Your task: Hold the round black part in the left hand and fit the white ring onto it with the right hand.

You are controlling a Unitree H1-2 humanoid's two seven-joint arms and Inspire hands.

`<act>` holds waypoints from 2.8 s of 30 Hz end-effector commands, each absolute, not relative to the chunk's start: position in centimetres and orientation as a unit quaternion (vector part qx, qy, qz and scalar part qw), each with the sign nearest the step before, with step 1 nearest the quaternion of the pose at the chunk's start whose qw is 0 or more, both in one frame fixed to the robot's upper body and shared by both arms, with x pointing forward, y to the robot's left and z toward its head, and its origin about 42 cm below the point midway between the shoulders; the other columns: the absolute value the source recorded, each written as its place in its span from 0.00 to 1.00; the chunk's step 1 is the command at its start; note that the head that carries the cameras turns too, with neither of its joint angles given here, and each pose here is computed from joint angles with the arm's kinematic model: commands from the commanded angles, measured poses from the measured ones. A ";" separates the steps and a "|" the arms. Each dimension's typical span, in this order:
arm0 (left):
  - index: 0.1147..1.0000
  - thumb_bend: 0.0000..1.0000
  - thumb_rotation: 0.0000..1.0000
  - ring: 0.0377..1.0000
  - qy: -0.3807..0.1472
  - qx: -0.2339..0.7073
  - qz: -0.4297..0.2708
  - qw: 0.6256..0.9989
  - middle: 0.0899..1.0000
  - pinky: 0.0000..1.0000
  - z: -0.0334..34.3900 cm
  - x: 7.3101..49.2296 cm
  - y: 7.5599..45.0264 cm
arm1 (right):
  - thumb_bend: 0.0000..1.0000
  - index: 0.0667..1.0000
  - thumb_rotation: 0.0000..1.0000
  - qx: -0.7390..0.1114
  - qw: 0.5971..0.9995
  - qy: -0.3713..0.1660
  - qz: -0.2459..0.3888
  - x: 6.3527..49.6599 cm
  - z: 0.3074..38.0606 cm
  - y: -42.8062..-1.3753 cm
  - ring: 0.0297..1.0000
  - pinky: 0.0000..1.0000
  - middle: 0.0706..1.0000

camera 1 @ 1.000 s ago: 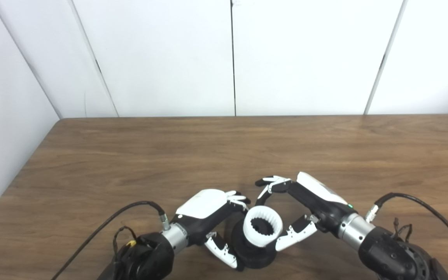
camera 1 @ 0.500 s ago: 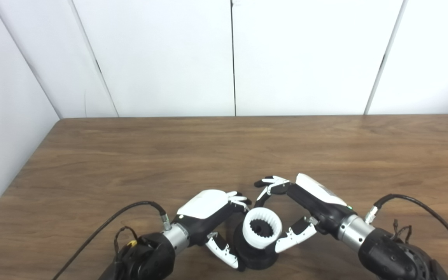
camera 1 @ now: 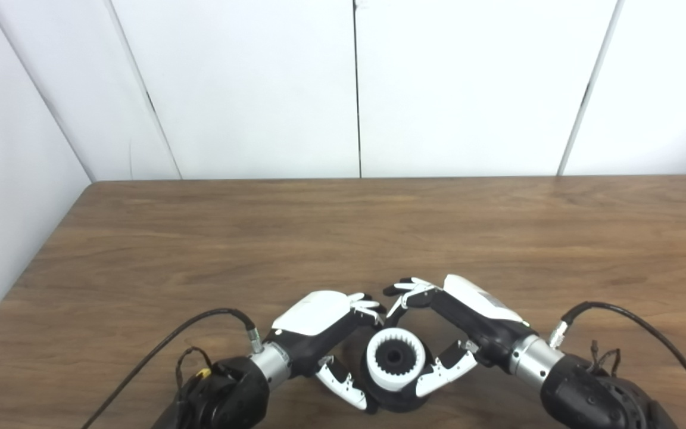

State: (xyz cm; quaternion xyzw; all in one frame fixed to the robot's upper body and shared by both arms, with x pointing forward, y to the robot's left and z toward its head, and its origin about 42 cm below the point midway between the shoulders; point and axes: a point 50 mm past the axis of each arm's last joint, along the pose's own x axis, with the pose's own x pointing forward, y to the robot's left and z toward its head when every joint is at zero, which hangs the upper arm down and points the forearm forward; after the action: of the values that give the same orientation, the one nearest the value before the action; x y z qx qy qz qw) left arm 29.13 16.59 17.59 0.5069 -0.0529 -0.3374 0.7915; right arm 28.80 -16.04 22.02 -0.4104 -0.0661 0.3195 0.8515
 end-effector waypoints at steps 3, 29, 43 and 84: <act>0.59 0.84 0.23 0.97 -0.037 0.501 -0.356 0.788 0.90 0.92 17.0 29.3 16.2 | 0.52 0.45 0.16 -0.413 0.846 -0.103 0.322 29.2 23.1 -15.4 0.96 0.92 0.88; 0.60 0.83 0.25 0.97 -0.034 0.506 -0.360 0.783 0.91 0.86 17.4 29.0 16.6 | 0.90 0.62 0.33 -0.424 0.853 -0.054 0.301 29.6 21.2 -17.0 0.94 0.91 0.88; 0.61 0.84 0.25 0.97 -0.033 0.511 -0.358 0.781 0.91 0.88 17.5 29.0 16.6 | 1.00 0.76 0.38 -0.411 0.864 -0.035 0.289 30.4 20.9 -18.0 0.93 0.87 0.89; 0.93 1.00 0.36 0.97 -0.002 0.483 -0.328 0.812 0.94 0.87 19.5 29.7 20.5 | 1.00 0.91 0.39 -0.418 0.869 -0.025 0.265 31.6 22.7 -21.1 0.97 0.92 0.95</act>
State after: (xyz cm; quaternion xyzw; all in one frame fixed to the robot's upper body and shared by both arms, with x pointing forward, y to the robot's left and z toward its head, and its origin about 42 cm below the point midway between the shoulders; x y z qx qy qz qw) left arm 29.45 18.97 19.05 0.4719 -0.0169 -0.3358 0.8150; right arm 30.96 -20.84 20.34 -0.4047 0.0082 0.2788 0.8709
